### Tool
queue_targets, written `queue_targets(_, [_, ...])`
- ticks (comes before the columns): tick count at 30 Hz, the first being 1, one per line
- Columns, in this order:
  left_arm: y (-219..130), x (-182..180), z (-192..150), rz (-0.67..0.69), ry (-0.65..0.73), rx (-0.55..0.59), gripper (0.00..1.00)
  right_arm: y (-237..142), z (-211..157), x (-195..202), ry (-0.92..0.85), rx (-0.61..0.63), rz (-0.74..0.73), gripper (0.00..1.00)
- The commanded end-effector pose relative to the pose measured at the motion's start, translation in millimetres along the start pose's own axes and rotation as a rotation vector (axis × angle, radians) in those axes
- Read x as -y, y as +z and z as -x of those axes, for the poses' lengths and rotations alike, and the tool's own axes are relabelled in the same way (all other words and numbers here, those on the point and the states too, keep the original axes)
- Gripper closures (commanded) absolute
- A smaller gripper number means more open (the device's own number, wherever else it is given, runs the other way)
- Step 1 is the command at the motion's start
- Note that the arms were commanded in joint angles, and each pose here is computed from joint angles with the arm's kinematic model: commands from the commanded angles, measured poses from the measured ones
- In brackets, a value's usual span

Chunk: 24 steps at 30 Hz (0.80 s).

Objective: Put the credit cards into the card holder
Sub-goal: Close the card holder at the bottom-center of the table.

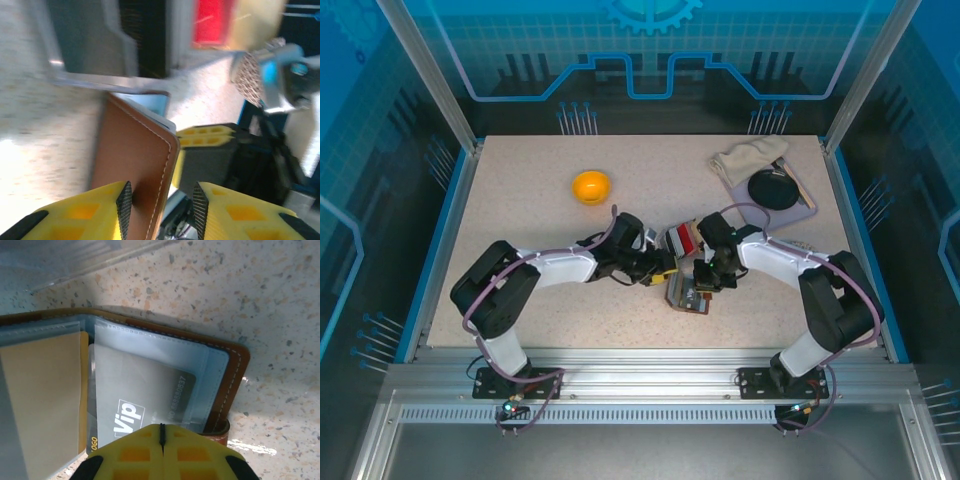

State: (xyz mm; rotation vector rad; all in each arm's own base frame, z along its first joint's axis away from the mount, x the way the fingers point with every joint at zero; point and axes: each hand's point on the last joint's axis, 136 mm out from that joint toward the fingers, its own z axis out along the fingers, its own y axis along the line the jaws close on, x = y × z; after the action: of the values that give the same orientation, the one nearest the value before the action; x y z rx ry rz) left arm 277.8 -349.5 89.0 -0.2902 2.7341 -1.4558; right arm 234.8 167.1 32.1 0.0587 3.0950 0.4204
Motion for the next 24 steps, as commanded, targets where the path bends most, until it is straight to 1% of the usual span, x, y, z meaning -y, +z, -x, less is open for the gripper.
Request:
queue_targets(1, [6,24,-13,-0.015,0.072,-0.05,0.59,-11,-3,8,0.02,0.037,-0.044,0.95])
queue_targets(5, [11,17,-14,0.039,0.081,-0.033,0.59,-21,-16,34,0.068,0.05,-0.134,0.95])
queue_targets(10, [24,21,-21,0.039,0.106,-0.075,0.59,-24,-28,58,0.145,0.036,-0.198,0.95])
queue_targets(13, [37,27,-30,0.035,0.124,-0.116,0.59,-21,-32,64,0.173,0.034,-0.196,0.94])
queue_targets(17, [48,40,-37,0.02,0.147,-0.134,0.59,-14,-32,66,0.218,0.034,-0.143,0.95])
queue_targets(19, [53,45,-40,0.01,0.16,-0.145,0.58,-12,-32,68,0.229,0.031,-0.141,0.94])
queue_targets(22, [65,42,-42,0.019,0.132,-0.183,0.57,-9,-31,70,0.24,0.027,-0.145,0.94])
queue_targets(24, [77,36,-48,0.025,0.095,-0.214,0.56,-4,-28,68,0.245,0.026,-0.119,0.95])
